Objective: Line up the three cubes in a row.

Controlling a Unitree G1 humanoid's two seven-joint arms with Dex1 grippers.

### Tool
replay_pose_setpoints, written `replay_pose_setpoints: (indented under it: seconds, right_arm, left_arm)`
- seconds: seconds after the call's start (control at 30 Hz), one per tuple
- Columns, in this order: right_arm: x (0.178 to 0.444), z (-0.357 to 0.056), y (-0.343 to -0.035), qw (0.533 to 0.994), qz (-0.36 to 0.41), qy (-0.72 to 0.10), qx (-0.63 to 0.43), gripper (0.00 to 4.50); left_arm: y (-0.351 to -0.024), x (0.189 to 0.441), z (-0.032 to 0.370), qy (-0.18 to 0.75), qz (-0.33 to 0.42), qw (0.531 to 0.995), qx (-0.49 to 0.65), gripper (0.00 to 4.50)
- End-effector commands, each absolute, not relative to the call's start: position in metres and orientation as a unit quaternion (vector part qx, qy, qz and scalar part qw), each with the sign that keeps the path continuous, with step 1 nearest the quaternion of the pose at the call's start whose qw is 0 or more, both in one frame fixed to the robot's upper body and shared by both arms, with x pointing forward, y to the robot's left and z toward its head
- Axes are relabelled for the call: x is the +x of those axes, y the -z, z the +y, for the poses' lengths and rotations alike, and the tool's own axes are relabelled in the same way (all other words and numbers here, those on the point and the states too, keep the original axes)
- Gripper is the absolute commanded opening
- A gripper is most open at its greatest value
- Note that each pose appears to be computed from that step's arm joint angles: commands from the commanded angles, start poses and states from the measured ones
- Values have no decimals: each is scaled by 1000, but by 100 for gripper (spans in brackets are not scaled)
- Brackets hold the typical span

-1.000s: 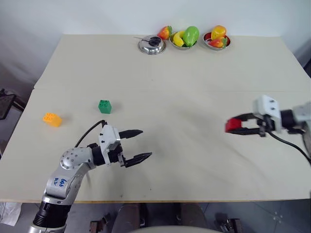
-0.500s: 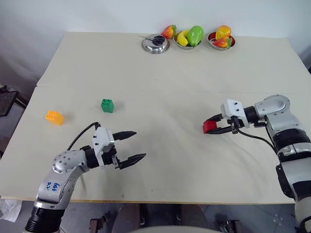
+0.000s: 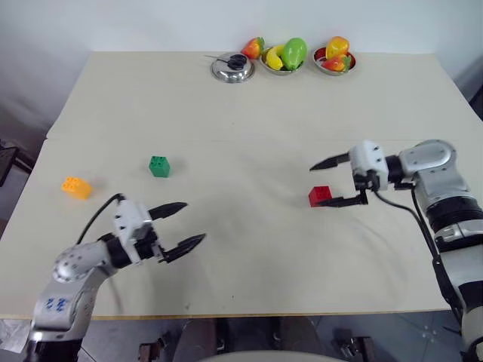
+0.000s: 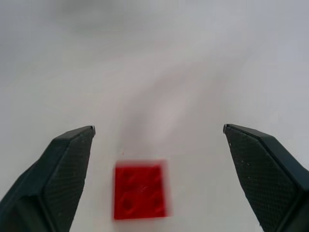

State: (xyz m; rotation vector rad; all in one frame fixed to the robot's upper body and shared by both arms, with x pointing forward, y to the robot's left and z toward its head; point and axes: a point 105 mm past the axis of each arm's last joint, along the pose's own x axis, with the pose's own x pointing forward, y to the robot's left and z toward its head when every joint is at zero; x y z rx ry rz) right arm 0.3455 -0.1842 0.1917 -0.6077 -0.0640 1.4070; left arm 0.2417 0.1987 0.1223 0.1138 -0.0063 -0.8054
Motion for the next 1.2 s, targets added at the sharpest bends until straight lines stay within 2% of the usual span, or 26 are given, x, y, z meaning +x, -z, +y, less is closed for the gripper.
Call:
replay_pose_setpoints:
  seconds: [0.03,0.13,0.23,0.33,0.5,0.7,0.8,1.03,1.2]
  right_arm:
    - [330,-183,-202,739,-71,-645,-181,449]
    - [316,-179,-199,771,-101,-619,-111,449]
    - [301,-174,-192,802,-136,-575,-85,449]
    - [283,-168,-183,818,-150,-550,-78,449]
    - [270,-175,-174,842,-146,-515,-67,449]
    - [266,-203,-167,872,-131,-463,-89,449]
    - [261,-212,-167,878,-133,-449,-100,449]
    - [253,-213,-168,885,-121,-438,-104,449]
    - [246,-211,-169,887,-113,-435,-102,449]
  left_arm:
    - [-132,231,253,252,-46,965,58,450]
    - [-127,210,286,158,-45,986,41,450]
    - [-117,182,319,69,-29,996,39,450]
    - [-115,165,341,12,-30,999,29,450]
    - [-120,172,331,48,-35,998,23,450]
    - [-132,226,276,142,-53,988,17,450]
    - [-134,260,248,159,-43,986,11,450]
    - [-128,334,227,91,14,995,-29,450]
    - [-127,364,220,84,15,996,-8,450]
